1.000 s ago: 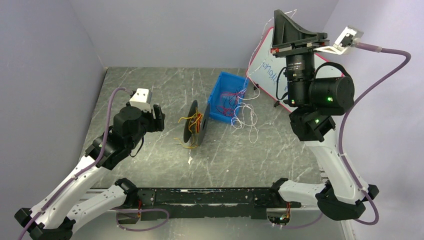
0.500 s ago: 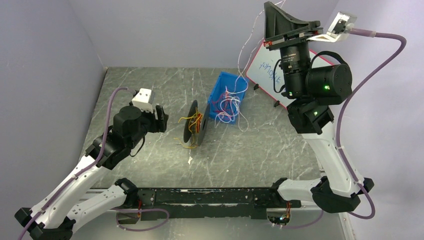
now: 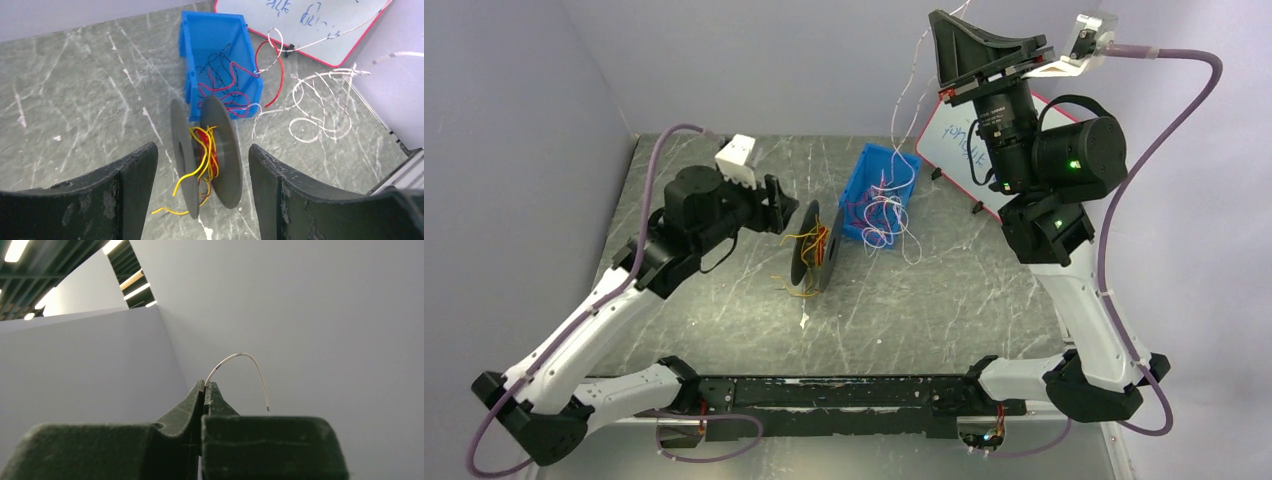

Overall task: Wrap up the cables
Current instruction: Place the cable in the storage box.

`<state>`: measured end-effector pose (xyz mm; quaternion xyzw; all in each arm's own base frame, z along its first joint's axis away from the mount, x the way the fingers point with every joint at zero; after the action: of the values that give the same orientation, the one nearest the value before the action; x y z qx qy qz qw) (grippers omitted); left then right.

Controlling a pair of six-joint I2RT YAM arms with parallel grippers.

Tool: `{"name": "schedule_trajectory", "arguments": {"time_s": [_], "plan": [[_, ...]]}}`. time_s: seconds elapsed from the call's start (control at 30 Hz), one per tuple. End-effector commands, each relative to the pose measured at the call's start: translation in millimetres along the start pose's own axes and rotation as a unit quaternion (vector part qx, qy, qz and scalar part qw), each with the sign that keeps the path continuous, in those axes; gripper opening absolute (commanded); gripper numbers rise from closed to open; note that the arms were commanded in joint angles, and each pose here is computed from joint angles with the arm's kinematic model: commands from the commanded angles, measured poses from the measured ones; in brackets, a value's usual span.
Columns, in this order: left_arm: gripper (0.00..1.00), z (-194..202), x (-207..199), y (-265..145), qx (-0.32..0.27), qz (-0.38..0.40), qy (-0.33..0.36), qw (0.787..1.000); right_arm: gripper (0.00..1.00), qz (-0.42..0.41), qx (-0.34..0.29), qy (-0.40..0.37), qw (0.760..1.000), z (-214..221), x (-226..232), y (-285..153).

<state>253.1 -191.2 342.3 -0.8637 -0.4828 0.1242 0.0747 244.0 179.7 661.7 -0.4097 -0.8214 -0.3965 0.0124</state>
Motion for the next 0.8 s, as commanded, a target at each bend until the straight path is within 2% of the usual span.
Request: {"name": "schedule_trajectory", "arguments": {"time_s": [0.0, 0.37, 0.77], "plan": [[0.72, -25, -18, 19, -0.026, 0.05, -0.006, 0.998, 0.0, -0.043, 0.004, -0.017, 0.999, -17, 17, -4], [0.75, -38, -39, 73, -0.026, 0.102, -0.008, 0.994, 0.0, -0.098, 0.011, -0.036, 0.994, -39, 38, -17], [0.72, -1, -47, 148, 0.064, 0.162, -0.014, 0.985, 0.0, -0.108, -0.012, -0.05, 0.993, -69, 45, -36]]}}
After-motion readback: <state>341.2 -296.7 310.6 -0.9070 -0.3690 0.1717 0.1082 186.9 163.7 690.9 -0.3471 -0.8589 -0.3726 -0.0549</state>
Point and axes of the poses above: each gripper's point midway between its finger pads, its own y axis out along the fingers, its own x axis along the line the jaws close on, z = x × y, the point moved 3 cm from there along -y, back along the fingers, and after that the axes turned 5 degrees about y, right-handed, at the moved point
